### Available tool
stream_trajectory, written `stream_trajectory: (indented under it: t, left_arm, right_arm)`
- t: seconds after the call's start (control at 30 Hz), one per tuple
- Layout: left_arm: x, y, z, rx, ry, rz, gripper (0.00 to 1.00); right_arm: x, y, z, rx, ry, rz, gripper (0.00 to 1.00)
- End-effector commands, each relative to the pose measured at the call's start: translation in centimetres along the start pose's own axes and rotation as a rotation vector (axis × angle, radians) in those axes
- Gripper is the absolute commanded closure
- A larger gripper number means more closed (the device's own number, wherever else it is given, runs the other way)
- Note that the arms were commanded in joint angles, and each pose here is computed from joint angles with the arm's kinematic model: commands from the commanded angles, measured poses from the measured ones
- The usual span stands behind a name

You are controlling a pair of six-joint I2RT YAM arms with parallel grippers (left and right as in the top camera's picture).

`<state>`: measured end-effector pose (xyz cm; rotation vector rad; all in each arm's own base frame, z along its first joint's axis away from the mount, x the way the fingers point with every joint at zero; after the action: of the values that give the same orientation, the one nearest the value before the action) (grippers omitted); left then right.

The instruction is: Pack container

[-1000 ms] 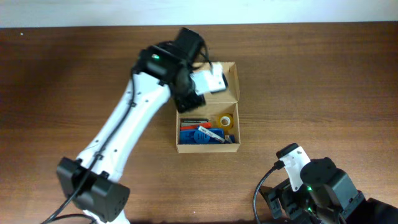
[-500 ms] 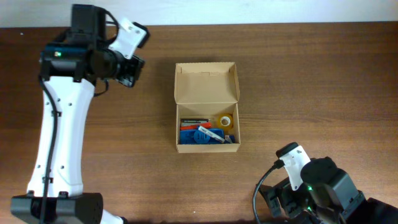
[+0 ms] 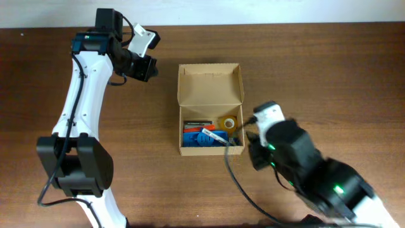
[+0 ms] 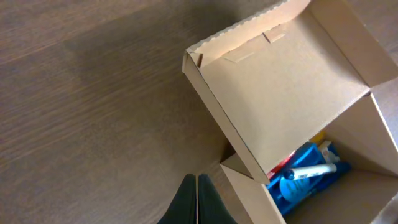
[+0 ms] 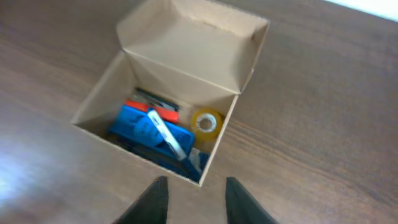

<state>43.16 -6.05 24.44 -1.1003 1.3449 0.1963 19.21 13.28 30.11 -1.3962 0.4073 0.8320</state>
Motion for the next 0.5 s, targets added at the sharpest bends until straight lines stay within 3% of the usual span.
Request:
stream_trajectory:
  t: [0.0, 0.07, 0.27, 0.47]
  left_arm:
    - [1.6, 0.3, 0.8, -0.064, 0.017, 0.014, 0.98]
    - [2.5, 0.5, 1.2, -0.076, 0.019, 0.023, 0.98]
    - [5.6, 1.1, 2.7, -0.167, 0.031, 0.045, 0.98]
    - [7.7, 1.8, 3.9, -0.278, -0.001, 0.08, 0.98]
  right_arm:
    - [2.8, -0.8, -1.0, 0.072, 0.11, 0.027, 0.83]
    - [5.1, -1.6, -2.5, 0.164, 0.149, 0.048, 0.96]
    - [8.3, -5.0, -7.9, 0.388, 0.054, 0.005, 0.96]
    - [14.5, -5.6, -11.5, 0.491, -0.103, 0.07, 0.96]
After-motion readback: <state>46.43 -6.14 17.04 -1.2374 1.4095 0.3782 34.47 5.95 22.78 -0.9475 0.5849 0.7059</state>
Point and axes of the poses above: each gripper's point midway between its finger pads, its own x axis out along the fingers, its own z axis along the line the jaws close on, y = z × x, the point moved 8 cm from there along -x, back along the fingers, and after that the axes turned 14 degrees about x, right-handed, at the moved point
